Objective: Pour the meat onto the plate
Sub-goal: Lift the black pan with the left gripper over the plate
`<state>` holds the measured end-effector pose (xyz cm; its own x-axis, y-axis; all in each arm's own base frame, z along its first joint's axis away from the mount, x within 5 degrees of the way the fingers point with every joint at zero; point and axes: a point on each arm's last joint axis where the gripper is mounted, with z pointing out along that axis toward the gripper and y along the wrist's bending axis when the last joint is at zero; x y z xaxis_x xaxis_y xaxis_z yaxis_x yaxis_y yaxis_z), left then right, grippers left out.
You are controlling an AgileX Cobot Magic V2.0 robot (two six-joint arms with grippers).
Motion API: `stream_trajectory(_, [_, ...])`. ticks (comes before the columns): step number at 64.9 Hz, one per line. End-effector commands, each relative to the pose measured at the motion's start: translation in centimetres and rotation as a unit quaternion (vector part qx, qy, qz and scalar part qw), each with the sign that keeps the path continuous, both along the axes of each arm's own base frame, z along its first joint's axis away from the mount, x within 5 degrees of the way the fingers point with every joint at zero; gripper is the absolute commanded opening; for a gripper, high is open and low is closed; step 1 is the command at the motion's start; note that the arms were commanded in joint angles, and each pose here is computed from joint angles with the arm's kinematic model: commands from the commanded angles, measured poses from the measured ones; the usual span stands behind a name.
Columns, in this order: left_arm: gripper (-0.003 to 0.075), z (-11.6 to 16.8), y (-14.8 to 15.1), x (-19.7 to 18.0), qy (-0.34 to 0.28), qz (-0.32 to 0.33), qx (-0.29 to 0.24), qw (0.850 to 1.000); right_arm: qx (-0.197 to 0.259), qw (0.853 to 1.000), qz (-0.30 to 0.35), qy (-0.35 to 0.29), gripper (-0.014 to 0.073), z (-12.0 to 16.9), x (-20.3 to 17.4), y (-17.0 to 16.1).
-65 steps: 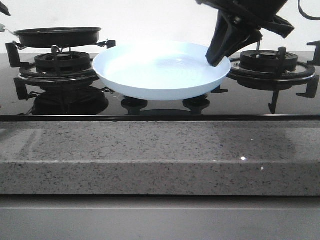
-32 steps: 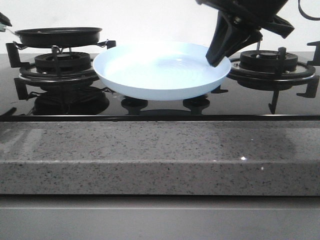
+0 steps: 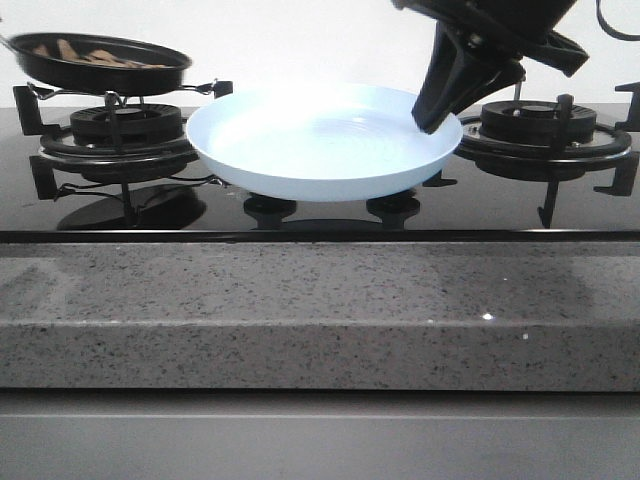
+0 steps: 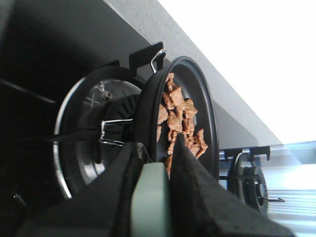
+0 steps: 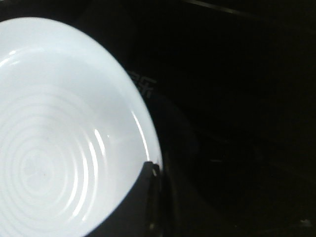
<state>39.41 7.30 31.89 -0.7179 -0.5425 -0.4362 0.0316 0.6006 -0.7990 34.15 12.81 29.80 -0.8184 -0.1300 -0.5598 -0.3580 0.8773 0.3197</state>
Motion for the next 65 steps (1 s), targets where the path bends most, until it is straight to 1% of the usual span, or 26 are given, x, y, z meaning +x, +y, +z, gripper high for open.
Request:
stream_trajectory(1, [-0.002,5.0,0.0,-2.2,-0.073,0.009,0.025,0.997,0.022,0.999,-0.005,-0.041,-0.0069,2.4,-0.3,0.1])
stream_trajectory(5, [-0.002,6.3,-0.4,-3.3,-0.095,0.011,0.024,0.995,0.022,0.999,-0.005,-0.041,-0.0069,2.4,-0.3,0.1])
stream_trajectory(10, [-0.002,7.6,-1.1,-4.8,-0.128,0.009,0.006,0.992,0.022,0.999,-0.005,-0.041,-0.0069,2.4,-0.3,0.1])
stream_trajectory(15, [-0.002,8.2,-2.0,-6.4,-0.16,0.007,-0.013,0.987,0.022,0.999,-0.005,-0.041,-0.0069,2.4,-0.3,0.1])
stream_trajectory(21, [-0.002,8.4,-2.7,-8.0,-0.175,0.005,-0.022,0.984,0.022,0.999,-0.005,-0.041,-0.0069,2.4,-0.3,0.1])
stream_trajectory(34, [-0.002,8.0,-5.0,-10.7,-0.191,-0.006,-0.006,0.982,0.022,0.999,-0.005,-0.041,-0.0069,2.4,-0.3,0.1])
stream_trajectory(42, [-0.002,7.6,-6.8,-11.4,-0.189,-0.012,-0.009,0.982,0.022,0.999,-0.005,-0.041,-0.0069,2.4,-0.3,0.1])
stream_trajectory(50, [-0.002,7.4,-9.0,-11.4,-0.187,-0.042,-0.021,0.981,0.022,0.999,-0.005,-0.041,-0.0069,2.4,-0.3,0.1])
stream_trajectory(56, [-0.002,7.4,-11.1,-11.4,-0.195,-0.065,-0.016,0.979,0.022,0.999,-0.005,-0.041,-0.0069,2.4,-0.3,0.1])
stream_trajectory(65, [-0.002,7.4,-13.6,-11.4,-0.216,-0.088,0.007,0.972,0.022,0.999,-0.005,-0.041,-0.0069,2.4,-0.3,0.1])
